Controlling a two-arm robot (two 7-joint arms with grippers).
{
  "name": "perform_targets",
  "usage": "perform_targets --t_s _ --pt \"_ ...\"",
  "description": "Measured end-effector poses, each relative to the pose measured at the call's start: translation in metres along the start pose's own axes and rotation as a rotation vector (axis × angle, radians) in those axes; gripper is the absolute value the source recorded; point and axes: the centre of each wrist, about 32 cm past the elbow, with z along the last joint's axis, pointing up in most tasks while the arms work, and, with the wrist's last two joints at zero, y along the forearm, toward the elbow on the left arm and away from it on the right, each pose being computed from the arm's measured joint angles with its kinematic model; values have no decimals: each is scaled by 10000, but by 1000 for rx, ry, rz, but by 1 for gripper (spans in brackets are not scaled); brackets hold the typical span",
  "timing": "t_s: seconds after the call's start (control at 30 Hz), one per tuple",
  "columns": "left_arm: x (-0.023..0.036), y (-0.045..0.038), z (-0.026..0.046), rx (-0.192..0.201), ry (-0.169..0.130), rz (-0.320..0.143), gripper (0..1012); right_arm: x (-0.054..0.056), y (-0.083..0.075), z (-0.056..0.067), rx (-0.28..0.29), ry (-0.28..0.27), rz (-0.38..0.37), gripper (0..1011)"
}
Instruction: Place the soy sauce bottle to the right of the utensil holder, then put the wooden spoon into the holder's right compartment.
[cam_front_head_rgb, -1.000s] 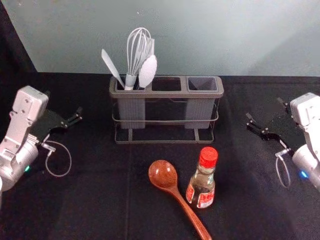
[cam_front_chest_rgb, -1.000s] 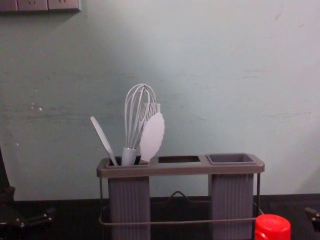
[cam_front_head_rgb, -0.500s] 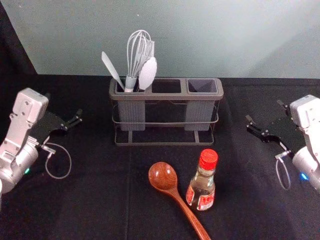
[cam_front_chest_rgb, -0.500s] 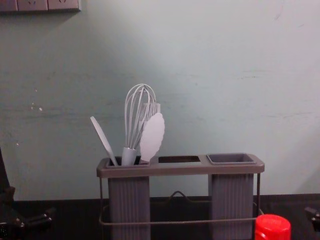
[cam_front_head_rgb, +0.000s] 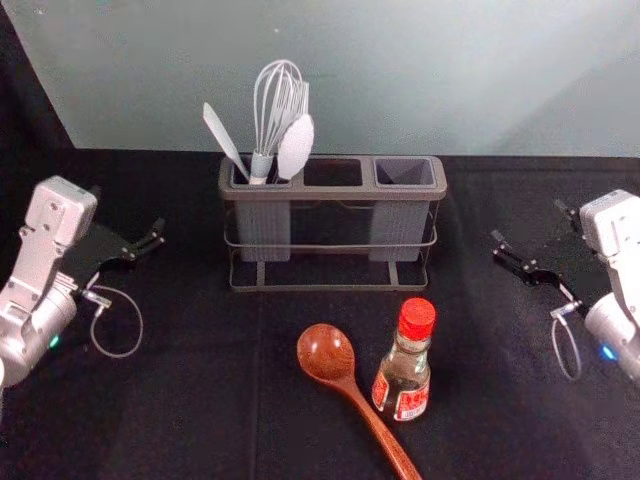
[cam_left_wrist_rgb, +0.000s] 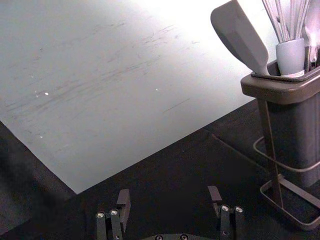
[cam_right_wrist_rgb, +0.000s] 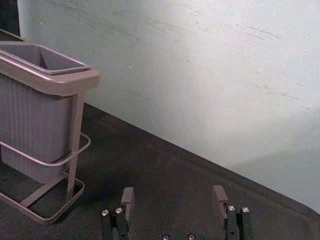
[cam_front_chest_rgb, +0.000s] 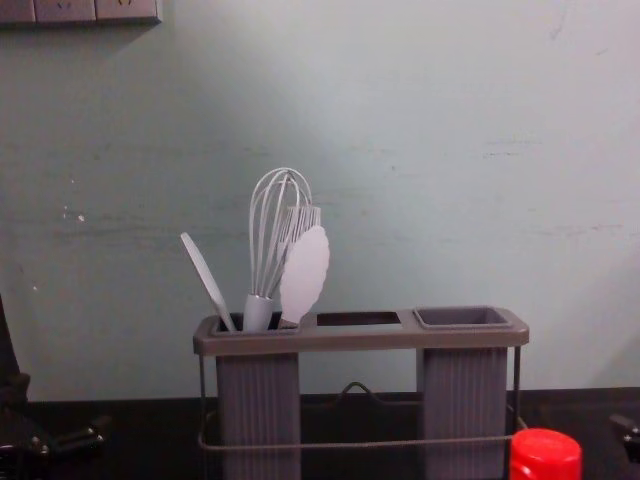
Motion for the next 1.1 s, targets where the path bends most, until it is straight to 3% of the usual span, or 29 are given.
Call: perform_targets --t_s 0.63,1.1 --pt "0 0 0 0 0 0 1011 -3 -12 -1 1 0 -2 1002" --pt "0 0 0 0 0 0 1011 -95 -331 61 28 -2 34 1003"
